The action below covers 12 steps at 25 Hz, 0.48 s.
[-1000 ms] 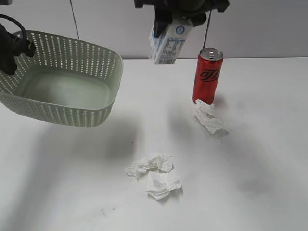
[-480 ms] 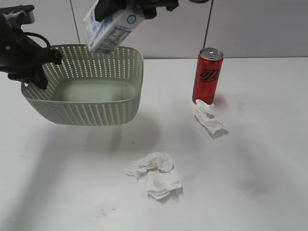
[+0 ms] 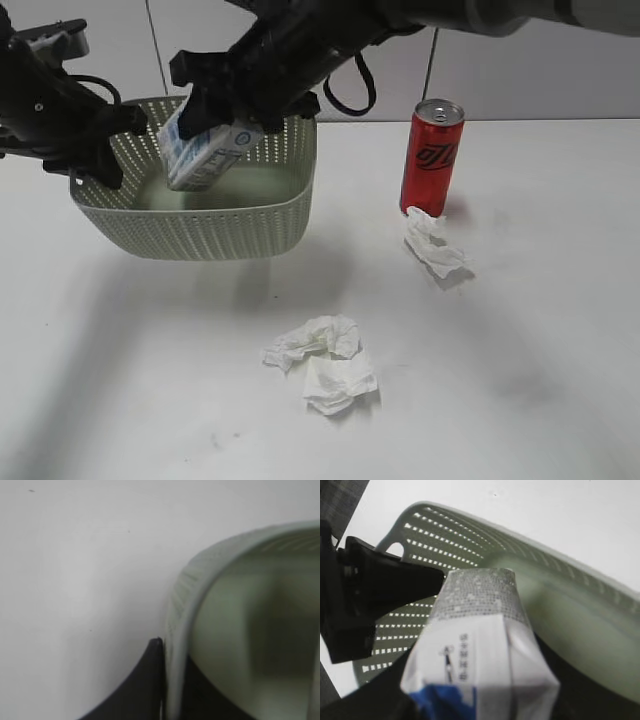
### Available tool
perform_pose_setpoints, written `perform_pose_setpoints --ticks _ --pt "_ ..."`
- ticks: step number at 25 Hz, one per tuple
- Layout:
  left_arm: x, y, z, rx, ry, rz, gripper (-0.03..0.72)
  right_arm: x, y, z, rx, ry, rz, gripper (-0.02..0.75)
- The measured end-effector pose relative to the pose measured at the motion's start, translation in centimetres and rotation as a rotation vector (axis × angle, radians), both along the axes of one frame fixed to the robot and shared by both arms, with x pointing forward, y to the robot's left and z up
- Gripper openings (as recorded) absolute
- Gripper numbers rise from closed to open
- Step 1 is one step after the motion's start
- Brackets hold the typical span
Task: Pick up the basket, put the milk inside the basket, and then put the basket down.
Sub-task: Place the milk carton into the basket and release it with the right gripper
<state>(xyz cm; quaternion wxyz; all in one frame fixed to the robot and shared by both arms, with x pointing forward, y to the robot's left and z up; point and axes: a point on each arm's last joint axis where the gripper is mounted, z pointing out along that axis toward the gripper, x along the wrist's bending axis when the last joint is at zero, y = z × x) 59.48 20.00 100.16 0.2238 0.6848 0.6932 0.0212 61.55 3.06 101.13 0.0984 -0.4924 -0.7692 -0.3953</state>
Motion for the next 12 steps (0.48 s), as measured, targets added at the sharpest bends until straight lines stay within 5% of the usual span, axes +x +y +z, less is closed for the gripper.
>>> perform_pose_setpoints --ticks 3,8,12 --pt "0.0 0.0 -0.2 0.003 0.003 -0.007 0.000 0.1 0.1 -0.6 -0.006 0.008 0.003 0.328" --pt "0.0 0.1 -0.4 0.022 0.015 -0.022 0.000 0.1 0.3 -0.1 0.012 0.011 0.007 0.596" --pt "0.0 0.1 -0.4 0.017 0.009 -0.016 0.000 -0.1 0.5 2.0 0.016 0.008 0.072 0.642"
